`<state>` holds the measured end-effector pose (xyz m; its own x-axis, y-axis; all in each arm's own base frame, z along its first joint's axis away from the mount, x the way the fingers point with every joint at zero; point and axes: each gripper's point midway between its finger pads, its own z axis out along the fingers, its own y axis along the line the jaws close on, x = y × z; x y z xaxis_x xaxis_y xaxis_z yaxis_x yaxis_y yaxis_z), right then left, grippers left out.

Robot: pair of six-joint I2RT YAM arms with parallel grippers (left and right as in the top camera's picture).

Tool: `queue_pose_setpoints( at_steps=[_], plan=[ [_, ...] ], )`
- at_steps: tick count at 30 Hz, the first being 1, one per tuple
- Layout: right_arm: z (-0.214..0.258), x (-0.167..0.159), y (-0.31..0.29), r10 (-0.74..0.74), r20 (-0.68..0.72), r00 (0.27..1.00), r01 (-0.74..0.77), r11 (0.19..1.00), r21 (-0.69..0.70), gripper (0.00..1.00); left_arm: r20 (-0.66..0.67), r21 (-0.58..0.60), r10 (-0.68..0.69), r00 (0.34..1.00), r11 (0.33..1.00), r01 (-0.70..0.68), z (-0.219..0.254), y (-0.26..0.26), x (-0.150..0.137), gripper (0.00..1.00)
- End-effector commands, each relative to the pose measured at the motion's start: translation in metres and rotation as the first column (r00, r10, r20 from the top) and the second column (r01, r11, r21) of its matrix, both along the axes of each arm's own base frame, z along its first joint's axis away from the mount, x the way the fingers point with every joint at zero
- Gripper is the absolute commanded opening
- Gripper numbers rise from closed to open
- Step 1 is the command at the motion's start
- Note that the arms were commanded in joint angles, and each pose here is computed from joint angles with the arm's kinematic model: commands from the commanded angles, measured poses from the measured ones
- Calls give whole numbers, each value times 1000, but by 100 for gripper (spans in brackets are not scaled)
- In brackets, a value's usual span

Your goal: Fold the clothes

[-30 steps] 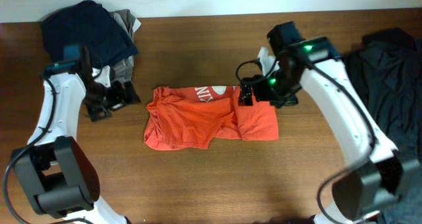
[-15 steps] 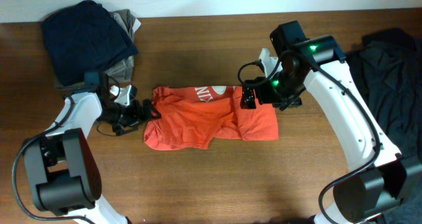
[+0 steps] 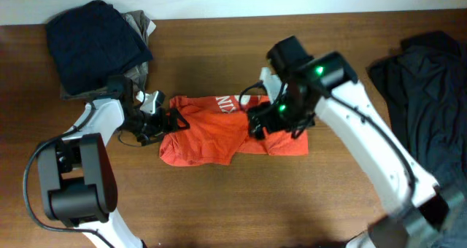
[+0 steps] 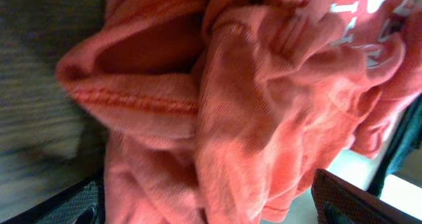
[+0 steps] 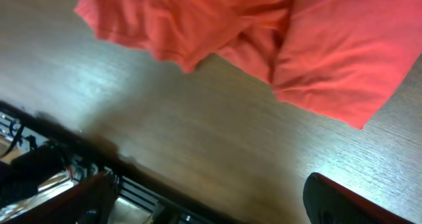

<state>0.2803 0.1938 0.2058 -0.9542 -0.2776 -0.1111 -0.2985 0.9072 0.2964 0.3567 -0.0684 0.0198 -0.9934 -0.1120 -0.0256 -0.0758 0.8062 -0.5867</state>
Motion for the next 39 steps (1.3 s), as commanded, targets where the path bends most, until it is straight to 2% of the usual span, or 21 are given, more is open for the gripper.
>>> queue_pose_setpoints(
  at_steps=[1,2,6,13,17,18,26,31,39],
  plan=[
    [48,-17,-8,-51,193,980,56,998,-23,96,-110,26,-41,993,999,44,-44,1,-23,93],
    [56,-21,-10,-53,224,973,59,998,-20,96,-113,25,-41,993,999,44,-45,1,-23,90],
    [90,-38,-19,-59,325,944,50,998,36,100,-122,24,-46,991,998,50,-45,-1,-26,66],
    [124,-60,-33,-85,420,903,42,993,110,99,-113,26,-106,988,994,110,-46,-21,-29,43],
    [128,-65,-36,-88,429,899,41,992,119,99,-99,28,-143,985,989,147,-47,-33,-29,14],
    [128,-66,-37,-88,427,900,41,992,117,99,-96,28,-151,984,988,154,-47,-36,-29,2],
    [127,-66,-41,-91,431,898,53,994,99,99,-97,38,-162,982,985,166,-48,-39,-30,1],
    [123,-65,-51,-97,440,893,82,995,52,99,-164,189,-62,985,978,93,-55,1,-30,1],
    [121,-64,-57,-98,442,892,100,995,18,99,-211,328,80,974,945,-6,-31,71,-17,1]
  ],
)
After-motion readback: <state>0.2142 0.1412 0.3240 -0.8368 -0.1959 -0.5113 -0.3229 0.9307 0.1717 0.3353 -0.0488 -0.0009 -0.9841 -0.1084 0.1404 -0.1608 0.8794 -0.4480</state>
